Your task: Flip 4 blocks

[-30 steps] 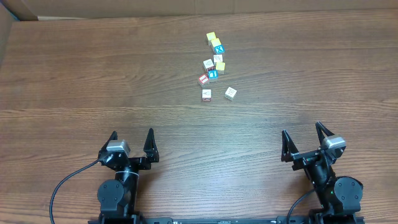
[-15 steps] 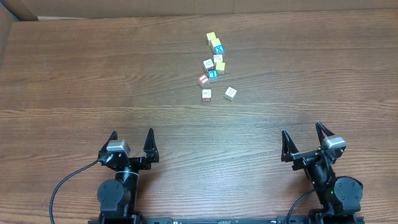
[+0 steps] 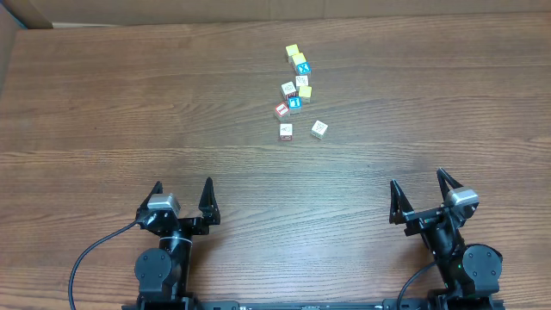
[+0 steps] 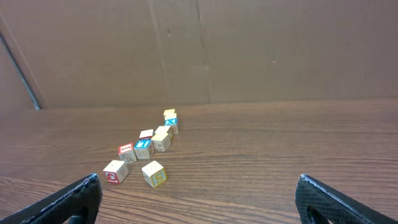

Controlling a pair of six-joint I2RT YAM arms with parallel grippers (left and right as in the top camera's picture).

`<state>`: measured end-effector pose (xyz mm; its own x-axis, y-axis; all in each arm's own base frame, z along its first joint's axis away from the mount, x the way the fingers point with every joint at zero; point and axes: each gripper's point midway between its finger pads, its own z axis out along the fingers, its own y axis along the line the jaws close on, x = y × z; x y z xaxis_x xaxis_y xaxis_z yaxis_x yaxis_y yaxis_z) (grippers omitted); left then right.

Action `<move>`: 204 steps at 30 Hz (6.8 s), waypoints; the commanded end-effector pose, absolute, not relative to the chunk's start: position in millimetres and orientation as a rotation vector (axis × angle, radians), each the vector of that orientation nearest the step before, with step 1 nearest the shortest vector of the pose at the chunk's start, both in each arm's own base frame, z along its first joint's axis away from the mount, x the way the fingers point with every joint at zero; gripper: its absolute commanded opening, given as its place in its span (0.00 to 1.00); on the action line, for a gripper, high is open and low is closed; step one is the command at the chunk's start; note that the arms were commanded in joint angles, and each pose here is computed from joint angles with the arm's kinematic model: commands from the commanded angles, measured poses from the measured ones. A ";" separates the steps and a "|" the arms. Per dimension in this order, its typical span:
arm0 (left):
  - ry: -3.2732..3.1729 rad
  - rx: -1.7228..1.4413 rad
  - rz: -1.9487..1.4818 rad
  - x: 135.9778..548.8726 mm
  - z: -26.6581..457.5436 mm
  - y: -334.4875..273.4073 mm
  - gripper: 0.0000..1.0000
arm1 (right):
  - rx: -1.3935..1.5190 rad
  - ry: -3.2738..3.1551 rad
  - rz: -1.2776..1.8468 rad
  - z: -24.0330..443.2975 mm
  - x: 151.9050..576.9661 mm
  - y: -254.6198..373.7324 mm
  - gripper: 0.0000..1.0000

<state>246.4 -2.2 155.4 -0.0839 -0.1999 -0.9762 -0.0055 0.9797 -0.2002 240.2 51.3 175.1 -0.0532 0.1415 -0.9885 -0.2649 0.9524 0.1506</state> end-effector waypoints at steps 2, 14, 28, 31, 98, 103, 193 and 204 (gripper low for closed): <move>1.645 -0.144 -0.141 246.2 155.4 -0.3 1.00 | -0.098 1.589 0.336 173.0 240.2 51.8 1.00; 1.645 -0.144 -0.141 246.2 155.4 -0.3 1.00 | -0.098 1.588 0.336 173.1 240.2 51.8 1.00; 1.645 -0.145 -0.141 246.2 155.4 -0.3 1.00 | -0.098 1.588 0.336 173.1 240.2 51.8 1.00; 1.645 -0.144 -0.141 246.2 155.4 -0.3 1.00 | -0.098 1.589 0.336 173.0 240.2 51.8 1.00; 1.638 -0.162 -0.165 246.3 157.0 -1.0 1.00 | -0.107 1.576 0.344 176.0 239.7 53.5 1.00; 1.642 -0.122 -0.207 246.0 157.1 -10.0 1.00 | -0.106 1.589 0.346 173.0 239.7 53.6 1.00; 3.040 -0.133 -0.594 352.3 155.3 -62.2 1.00 | 0.446 2.926 0.235 64.9 420.0 210.7 0.61; 3.087 -0.150 -0.598 355.5 136.9 -62.0 1.00 | 0.505 2.877 0.259 29.0 429.6 213.3 0.60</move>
